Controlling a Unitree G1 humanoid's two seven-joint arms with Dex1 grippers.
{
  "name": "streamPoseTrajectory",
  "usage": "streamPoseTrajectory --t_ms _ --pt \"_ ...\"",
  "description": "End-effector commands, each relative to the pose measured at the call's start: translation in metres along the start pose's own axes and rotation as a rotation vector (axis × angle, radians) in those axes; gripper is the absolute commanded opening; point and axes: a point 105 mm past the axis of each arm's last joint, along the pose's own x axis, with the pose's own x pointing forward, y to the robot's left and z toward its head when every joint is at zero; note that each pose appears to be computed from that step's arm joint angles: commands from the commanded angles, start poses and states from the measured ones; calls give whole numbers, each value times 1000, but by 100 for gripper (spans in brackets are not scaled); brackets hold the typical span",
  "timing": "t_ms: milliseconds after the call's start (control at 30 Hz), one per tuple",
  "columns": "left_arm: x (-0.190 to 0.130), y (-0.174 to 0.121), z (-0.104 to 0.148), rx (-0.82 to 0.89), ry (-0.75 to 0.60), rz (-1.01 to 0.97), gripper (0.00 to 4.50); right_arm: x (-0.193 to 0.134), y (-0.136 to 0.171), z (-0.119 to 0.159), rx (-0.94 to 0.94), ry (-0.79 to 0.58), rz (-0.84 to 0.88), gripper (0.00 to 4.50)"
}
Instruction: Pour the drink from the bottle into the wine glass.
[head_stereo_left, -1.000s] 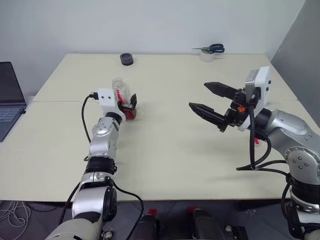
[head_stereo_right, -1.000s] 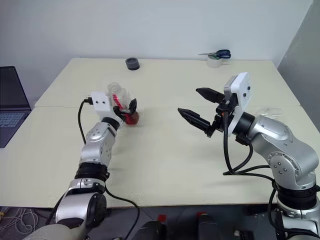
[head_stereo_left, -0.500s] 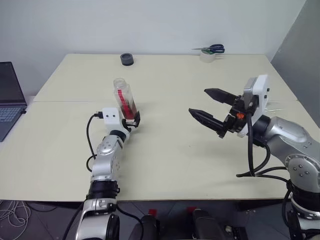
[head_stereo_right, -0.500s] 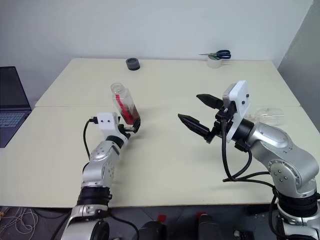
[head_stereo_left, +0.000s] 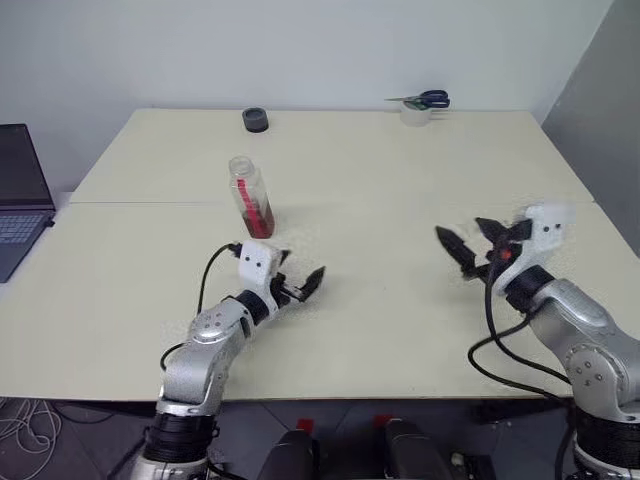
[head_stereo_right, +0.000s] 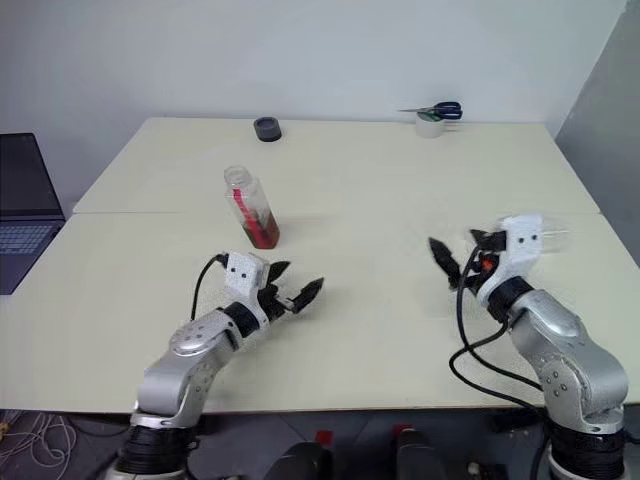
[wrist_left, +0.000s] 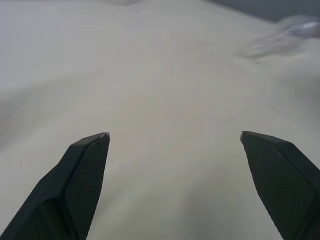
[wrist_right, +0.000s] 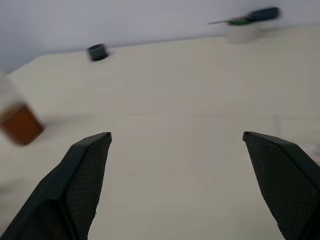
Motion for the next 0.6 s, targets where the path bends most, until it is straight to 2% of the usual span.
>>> streamPoseTrajectory --t_ms 33,233,467,600 --pt "-1 -26 28 53 -44 -187 448 6 -14 8 181 -50 -117 450" --pt "-2 -35 46 57 -53 -295 448 23 -35 5 438 -86 -253 450" --pt "-6 -36 44 52 -38 -264 448 52 -51 2 858 -164 -352 450" --pt "-9 -25 47 68 -32 -200 448 67 -46 -10 979 -138 -370 450"
